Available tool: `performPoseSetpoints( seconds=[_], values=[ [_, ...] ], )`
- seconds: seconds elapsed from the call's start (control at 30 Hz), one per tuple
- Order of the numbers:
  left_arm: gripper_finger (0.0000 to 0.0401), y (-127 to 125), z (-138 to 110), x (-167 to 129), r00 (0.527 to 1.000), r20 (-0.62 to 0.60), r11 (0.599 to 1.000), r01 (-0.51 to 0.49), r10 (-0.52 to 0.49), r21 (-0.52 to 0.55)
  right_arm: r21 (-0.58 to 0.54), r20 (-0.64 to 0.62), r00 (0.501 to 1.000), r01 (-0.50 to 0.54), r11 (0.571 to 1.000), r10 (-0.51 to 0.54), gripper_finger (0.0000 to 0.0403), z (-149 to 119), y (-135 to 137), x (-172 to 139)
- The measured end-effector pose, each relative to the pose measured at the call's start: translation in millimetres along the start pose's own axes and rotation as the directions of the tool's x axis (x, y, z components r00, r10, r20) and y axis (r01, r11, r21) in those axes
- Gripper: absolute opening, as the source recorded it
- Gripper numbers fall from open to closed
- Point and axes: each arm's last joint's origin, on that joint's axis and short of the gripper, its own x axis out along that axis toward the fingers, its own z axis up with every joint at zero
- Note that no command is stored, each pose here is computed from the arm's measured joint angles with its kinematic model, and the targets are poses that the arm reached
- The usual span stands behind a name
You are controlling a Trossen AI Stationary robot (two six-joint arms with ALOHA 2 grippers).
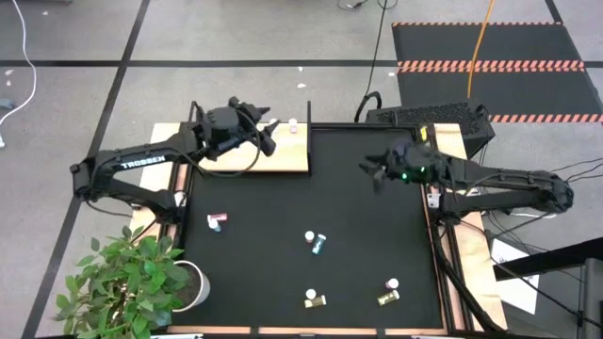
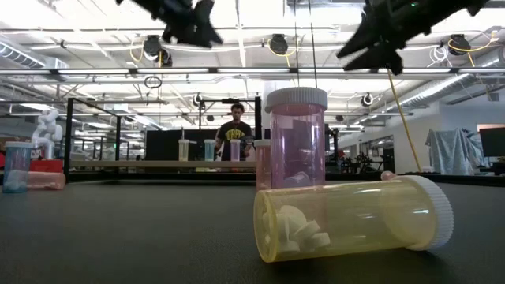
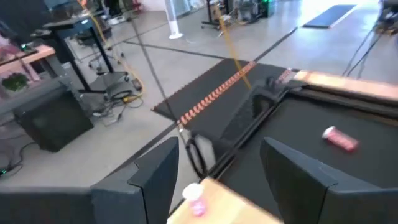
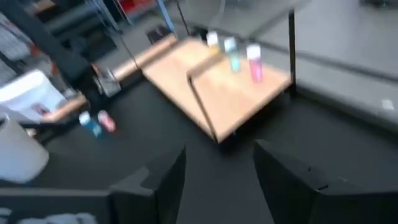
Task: Pick and place medicine bottles onto shelf by color
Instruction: Put the bottom right pink pill bottle on the shelf
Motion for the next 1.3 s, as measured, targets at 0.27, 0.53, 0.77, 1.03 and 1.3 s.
performPoseSetpoints(
  seconds=[0.27,0.53,0.77,1.03,1.3],
  values=[
    [0.0227,-64,8,-14,0.995,-0.026,0.986,0.097,-0.101,-0.133,0.002,-0.227,0.972,0.060,0.998,-0.058,0.0160,-37,13,-14],
    [0.0227,-106,-17,-38,0.955,-0.190,0.940,0.164,-0.227,-0.298,0.033,-0.310,0.950,0.056,0.998,-0.043,0.0160,-67,16,-11],
    [0.0227,-118,-28,-55,0.938,-0.267,0.953,0.149,-0.220,-0.262,0.054,-0.262,0.944,-0.193,0.980,0.201,0.0160,-83,60,-14],
    [0.0227,-110,-49,-66,0.855,-0.485,0.963,0.058,-0.184,-0.263,-0.001,-0.313,0.940,-0.142,0.990,0.134,0.0160,-81,109,9],
    [0.0227,-117,-70,-105,0.677,-0.703,0.970,0.066,-0.217,-0.236,-0.107,-0.411,0.911,-0.077,0.991,0.027,0.0160,-57,158,34]
  ],
)
